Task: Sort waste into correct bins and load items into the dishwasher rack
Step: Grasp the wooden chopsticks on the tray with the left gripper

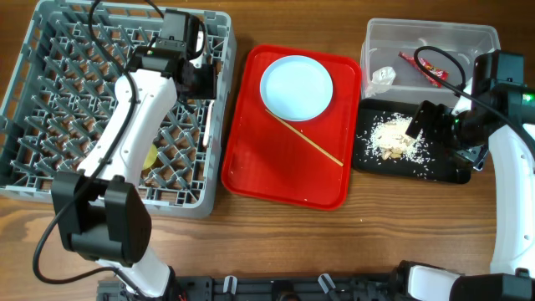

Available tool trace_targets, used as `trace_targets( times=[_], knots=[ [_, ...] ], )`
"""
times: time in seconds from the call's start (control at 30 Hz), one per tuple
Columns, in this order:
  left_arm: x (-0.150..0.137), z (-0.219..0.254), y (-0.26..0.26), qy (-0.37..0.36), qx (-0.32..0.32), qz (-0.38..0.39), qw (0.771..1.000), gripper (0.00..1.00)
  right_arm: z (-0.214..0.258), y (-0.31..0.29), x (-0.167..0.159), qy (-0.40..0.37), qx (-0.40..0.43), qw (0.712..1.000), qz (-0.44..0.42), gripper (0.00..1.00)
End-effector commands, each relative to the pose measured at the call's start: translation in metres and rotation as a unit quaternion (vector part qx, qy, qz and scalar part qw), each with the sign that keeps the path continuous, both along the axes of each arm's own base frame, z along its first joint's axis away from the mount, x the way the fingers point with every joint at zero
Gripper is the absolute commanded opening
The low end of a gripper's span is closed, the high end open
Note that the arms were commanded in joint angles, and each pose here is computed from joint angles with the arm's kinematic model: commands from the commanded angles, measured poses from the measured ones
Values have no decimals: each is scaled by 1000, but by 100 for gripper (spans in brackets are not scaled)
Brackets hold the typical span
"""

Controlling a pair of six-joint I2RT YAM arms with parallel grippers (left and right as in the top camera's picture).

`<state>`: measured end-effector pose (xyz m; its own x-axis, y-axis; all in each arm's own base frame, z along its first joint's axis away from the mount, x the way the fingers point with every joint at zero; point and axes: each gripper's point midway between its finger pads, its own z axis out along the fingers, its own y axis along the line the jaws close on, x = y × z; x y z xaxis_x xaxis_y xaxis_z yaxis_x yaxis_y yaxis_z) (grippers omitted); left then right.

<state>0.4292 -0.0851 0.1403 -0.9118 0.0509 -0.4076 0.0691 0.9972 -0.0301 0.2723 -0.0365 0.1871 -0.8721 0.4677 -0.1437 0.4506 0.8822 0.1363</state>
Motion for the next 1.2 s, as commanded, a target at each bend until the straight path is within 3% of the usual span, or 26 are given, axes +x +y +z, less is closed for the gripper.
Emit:
trace_targets(
  times=[0.0, 0.1, 0.17, 0.23, 0.33, 0.47, 0.67, 0.97, 1.0, 1.07, 1.1, 1.17],
  knots=[
    [-18, 30, -46, -3, -99, 10, 995, 68, 4, 2, -1, -8, 5, 1000, 7, 100],
    [-37, 31, -103, 33, -176, 73, 981, 71, 4, 3, -1, -8, 5, 1000, 7, 100],
    [-40, 33, -129, 25, -192, 89, 977, 71, 4, 3, -1, -8, 5, 1000, 7, 100],
    [-45, 25, -156, 11, -183, 117, 976, 70, 4, 3, -1, -8, 5, 1000, 7, 100],
    [-53, 6, -200, -1, -168, 87, 982, 75, 4, 3, -2, -7, 6, 1000, 7, 99],
    [-72, -54, -229, 8, -104, 105, 989, 75, 4, 3, -2, -7, 6, 1000, 7, 100],
    [-87, -122, -233, 56, -50, 111, 991, 74, 4, 7, -1, -10, 16, 1000, 22, 99],
    [-101, -150, -208, 84, 19, 121, 989, 72, 4, 7, -1, -10, 16, 1000, 22, 100],
    [-103, -151, -205, 89, 26, 122, 988, 71, 4, 7, -1, -10, 16, 1000, 22, 100],
    [-108, -151, -200, 98, 36, 123, 987, 58, 4, 7, -1, -10, 16, 1000, 23, 100],
    [-112, -152, -198, 106, 41, 122, 986, 44, 4, 7, -1, -10, 16, 1000, 22, 100],
    [-115, -153, -199, 116, 37, 121, 985, 30, 4, 7, -1, -10, 16, 1000, 23, 100]
  ],
)
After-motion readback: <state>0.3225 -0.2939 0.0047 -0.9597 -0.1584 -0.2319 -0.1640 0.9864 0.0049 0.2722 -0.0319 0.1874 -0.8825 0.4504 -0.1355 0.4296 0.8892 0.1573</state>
